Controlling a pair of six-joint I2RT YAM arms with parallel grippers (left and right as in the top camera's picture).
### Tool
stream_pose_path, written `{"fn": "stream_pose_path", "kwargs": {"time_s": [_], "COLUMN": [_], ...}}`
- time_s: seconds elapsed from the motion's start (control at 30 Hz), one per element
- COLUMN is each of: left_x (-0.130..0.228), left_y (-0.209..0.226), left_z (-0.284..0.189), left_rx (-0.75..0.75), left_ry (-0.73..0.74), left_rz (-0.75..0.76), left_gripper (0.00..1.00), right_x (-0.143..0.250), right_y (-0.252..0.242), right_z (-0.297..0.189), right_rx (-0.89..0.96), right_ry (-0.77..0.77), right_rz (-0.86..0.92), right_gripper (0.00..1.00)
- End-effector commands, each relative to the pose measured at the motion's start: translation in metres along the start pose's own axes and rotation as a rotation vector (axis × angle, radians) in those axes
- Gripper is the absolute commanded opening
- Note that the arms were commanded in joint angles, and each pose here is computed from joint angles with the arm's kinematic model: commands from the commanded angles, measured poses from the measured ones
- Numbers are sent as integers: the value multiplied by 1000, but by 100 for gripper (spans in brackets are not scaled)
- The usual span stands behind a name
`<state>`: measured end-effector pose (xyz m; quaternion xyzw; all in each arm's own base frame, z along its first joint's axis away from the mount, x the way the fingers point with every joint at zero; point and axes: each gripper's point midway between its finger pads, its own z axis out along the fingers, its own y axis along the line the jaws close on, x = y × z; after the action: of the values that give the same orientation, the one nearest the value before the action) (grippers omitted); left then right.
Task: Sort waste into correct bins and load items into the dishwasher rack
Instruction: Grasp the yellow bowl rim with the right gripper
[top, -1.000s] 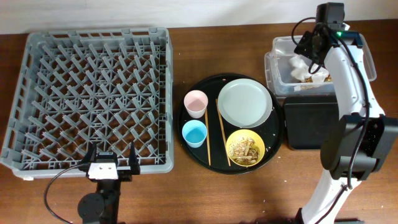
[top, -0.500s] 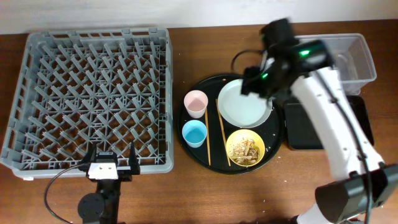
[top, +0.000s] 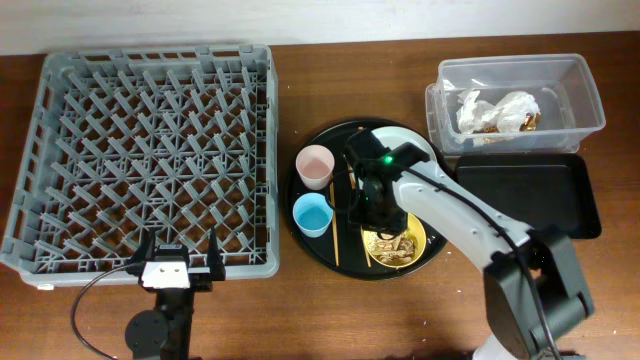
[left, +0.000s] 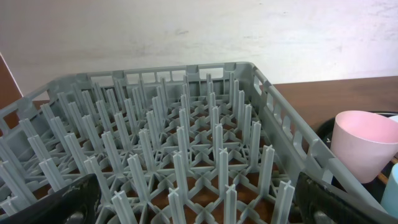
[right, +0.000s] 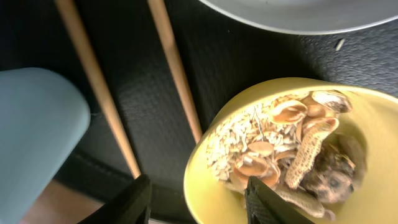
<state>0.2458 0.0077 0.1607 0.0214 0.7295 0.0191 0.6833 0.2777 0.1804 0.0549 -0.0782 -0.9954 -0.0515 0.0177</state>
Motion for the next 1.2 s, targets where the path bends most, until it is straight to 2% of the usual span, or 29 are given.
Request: {"fn": "stream_pose_path", "kwargs": {"time_s": [0.0,0.07,0.13,0.17,0.27,0.33,0.47,0.57,0.9,0.97,1.0,1.17], "left_x": [1,1,1,1,1,1,1,1,1,1,1,1], "left_y": [-1,-1,-1,-1,-1,-1,-1,-1,-1,-1,-1,-1], "left_z": [0,0,0,0,0,0,0,0,0,0,0,0], "left_rx": [4,4,4,4,4,4,4,4,4,4,4,4], "left_ry": [1,1,1,1,1,1,1,1,1,1,1,1], "left_rz": [13,13,13,12,13,12,13,13,12,13,12,13], "left_gripper": [99,99,99,99,99,99,99,99,99,99,99,99], "right_x": [5,5,6,6,8,16,17,10,15,15,15,12], "right_y": [4,6,6,6,4,-4,-15,-22,-26,-26,-26,-25], "right_z": [17,20,23,23,23,22,22,23,31,31,31,27], "right_rx": [-5,-15,-11,-11,-5,24,71,119,127,127,127,115], "right_ry": [46,55,66,67,75,112,112,73,80,80,80,78], "right_rz": [-34,-51,-53,-52,-51,-44,-141,-153,-197,-197,-197,-189], "right_gripper": [44,37,25,23,23,35,34,22,23,8,4,4]}}
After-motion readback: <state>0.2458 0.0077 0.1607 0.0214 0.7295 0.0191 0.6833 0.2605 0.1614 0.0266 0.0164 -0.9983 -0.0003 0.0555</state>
